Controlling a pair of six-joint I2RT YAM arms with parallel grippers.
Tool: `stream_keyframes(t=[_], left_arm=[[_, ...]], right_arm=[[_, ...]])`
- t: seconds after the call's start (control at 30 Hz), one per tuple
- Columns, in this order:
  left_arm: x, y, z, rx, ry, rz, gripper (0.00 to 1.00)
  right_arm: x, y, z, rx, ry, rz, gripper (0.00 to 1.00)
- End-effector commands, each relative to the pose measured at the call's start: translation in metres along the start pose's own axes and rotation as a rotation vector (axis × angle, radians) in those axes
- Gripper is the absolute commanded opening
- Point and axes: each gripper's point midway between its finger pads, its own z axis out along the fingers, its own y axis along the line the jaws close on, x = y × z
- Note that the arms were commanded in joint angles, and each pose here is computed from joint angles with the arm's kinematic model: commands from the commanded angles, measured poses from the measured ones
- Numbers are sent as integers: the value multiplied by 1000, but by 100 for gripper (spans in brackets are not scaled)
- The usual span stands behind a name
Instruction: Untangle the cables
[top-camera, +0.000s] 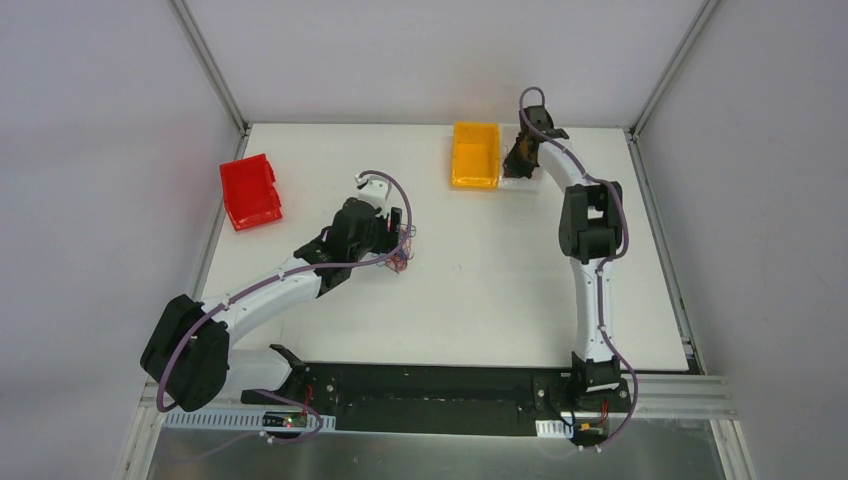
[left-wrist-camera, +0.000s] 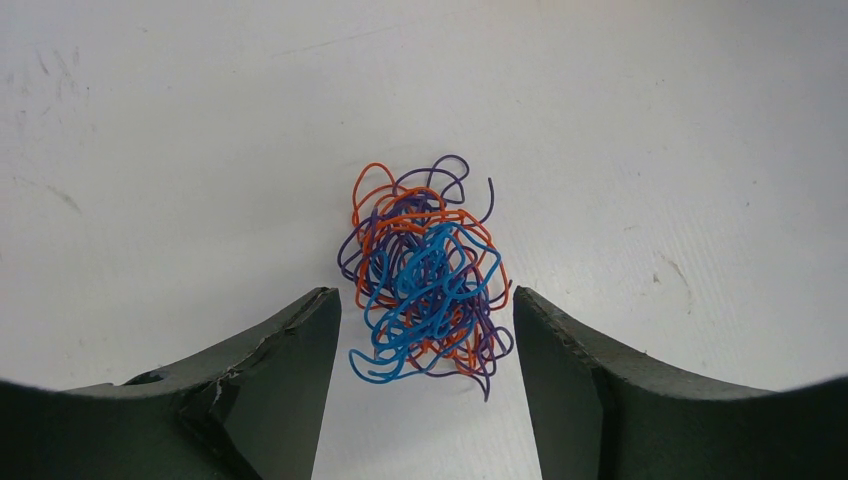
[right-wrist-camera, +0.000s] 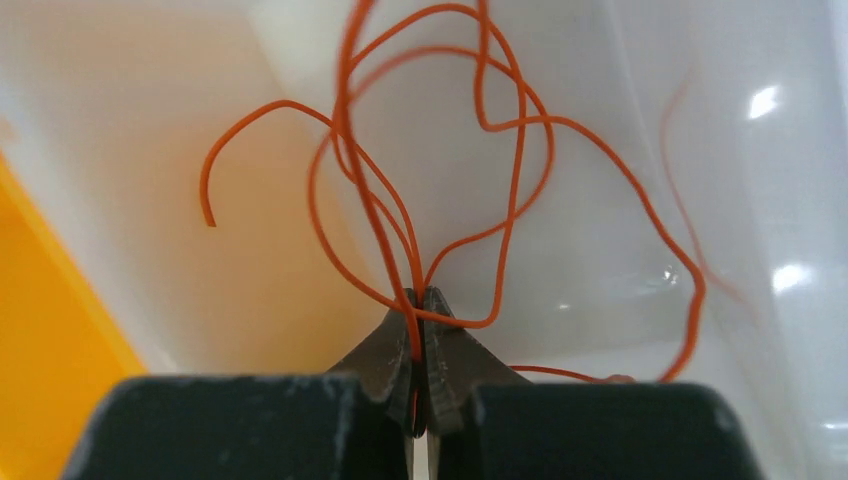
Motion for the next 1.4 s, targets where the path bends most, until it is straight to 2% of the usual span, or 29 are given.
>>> stream_keyframes(t=[0.0, 0.17, 0.5, 0.73, 1.0, 1.07, 1.27, 1.37], left_arm=[[-17, 0, -6, -6, -63, 2, 66], [-16, -1, -5, 2, -59, -3, 66], [-18, -5, -8, 21, -64, -9, 66], [-18, -3, -7, 11, -65, -5, 66], [-19, 1, -9, -6, -70, 1, 66], [-18, 1, -8, -6, -69, 2, 66], [-18, 2, -8, -14, -70, 2, 66], [-18, 4, -8, -20, -69, 3, 66]], right_arm=[[9, -25, -27, 112, -6, -78, 0], [56, -47, -45, 108, 89, -78, 0], [111, -85, -107, 87, 127, -80, 0], [108, -84, -134, 91, 94, -138, 0], [84, -94, -125, 216, 44, -195, 1], [80, -96, -119, 241, 46, -199, 7], [73, -89, -106, 221, 65, -170, 33], [66, -86, -111, 220, 49, -169, 40]])
